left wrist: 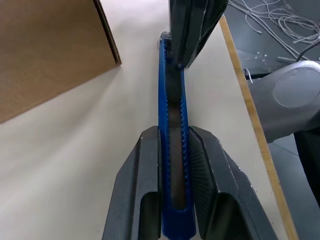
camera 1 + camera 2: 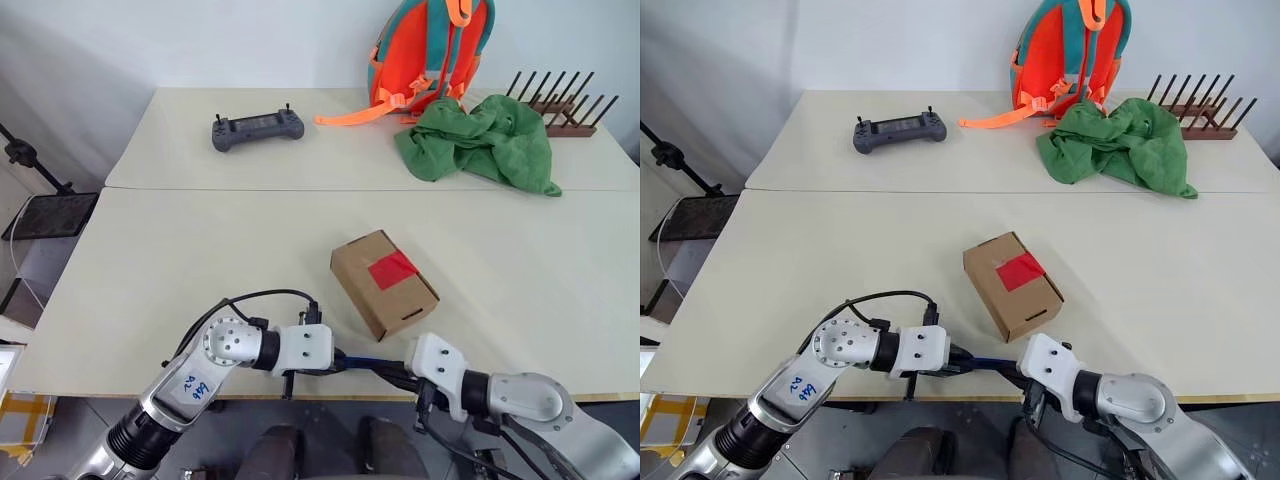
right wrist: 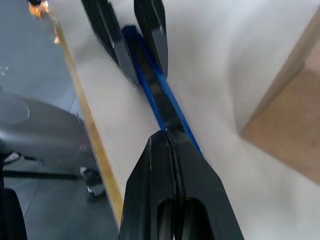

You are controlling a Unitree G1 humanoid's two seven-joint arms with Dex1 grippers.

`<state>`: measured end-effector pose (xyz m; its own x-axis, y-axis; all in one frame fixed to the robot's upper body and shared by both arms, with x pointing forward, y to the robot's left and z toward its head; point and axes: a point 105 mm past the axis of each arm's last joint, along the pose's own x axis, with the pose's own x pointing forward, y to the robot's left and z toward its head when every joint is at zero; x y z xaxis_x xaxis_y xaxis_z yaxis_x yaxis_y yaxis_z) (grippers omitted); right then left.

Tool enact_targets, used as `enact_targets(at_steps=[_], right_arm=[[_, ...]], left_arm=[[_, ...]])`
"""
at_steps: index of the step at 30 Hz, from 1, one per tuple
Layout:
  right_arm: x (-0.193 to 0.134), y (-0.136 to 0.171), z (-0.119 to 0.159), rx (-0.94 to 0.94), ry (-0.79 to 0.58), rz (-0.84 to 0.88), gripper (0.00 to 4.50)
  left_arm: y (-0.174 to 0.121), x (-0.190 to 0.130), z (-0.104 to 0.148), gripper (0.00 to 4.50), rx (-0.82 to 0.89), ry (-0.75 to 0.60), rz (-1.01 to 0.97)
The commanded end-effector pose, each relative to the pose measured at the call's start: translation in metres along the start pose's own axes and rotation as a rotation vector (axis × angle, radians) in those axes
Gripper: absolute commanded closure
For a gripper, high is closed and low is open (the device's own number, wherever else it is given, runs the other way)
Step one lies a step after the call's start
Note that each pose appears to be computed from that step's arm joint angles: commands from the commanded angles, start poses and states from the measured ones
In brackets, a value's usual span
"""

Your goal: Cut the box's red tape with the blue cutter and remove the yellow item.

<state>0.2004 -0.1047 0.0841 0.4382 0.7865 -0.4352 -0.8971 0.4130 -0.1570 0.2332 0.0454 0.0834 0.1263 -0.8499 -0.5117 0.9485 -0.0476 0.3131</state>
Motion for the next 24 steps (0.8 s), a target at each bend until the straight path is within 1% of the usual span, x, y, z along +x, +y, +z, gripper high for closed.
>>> enact_targets(at_steps=[1,6,14,17,18,20,21,23,24], right_arm=[[0.003,0.004,0.003,0.004,-0.011,0.016,4.48],[0.002,0.004,0.005,0.008,-0.014,0.028,4.48],[0.012,0.004,0.010,0.016,-0.035,0.063,4.48],[0.006,0.004,0.015,0.019,-0.055,0.083,4.48],[-0.001,0.003,0.021,0.031,-0.086,0.082,4.48],[-0.020,0.002,0.035,0.111,-0.160,0.080,4.48],[-0.029,0.003,0.045,0.147,-0.210,0.078,4.31],[-0.045,0.015,0.053,0.283,-0.240,0.146,3.89],[-0.052,0.011,0.061,0.294,-0.278,0.110,3.62]], left_arm=[[-0.001,0.001,0.003,4.07,0.018,0.001,0.000],[-0.003,0.002,0.002,4.07,0.011,0.002,-0.008],[-0.003,0.005,0.003,4.07,0.013,-0.002,-0.018],[0.002,0.006,0.001,4.07,0.012,-0.002,-0.001],[0.003,0.003,0.000,4.07,0.013,-0.009,0.015],[0.005,-0.006,0.000,4.07,0.037,-0.066,0.051],[0.006,-0.012,0.002,4.07,0.060,-0.110,0.077],[0.008,-0.025,0.009,4.07,0.109,-0.206,0.124],[0.007,-0.034,0.013,4.07,0.160,-0.260,0.134]])
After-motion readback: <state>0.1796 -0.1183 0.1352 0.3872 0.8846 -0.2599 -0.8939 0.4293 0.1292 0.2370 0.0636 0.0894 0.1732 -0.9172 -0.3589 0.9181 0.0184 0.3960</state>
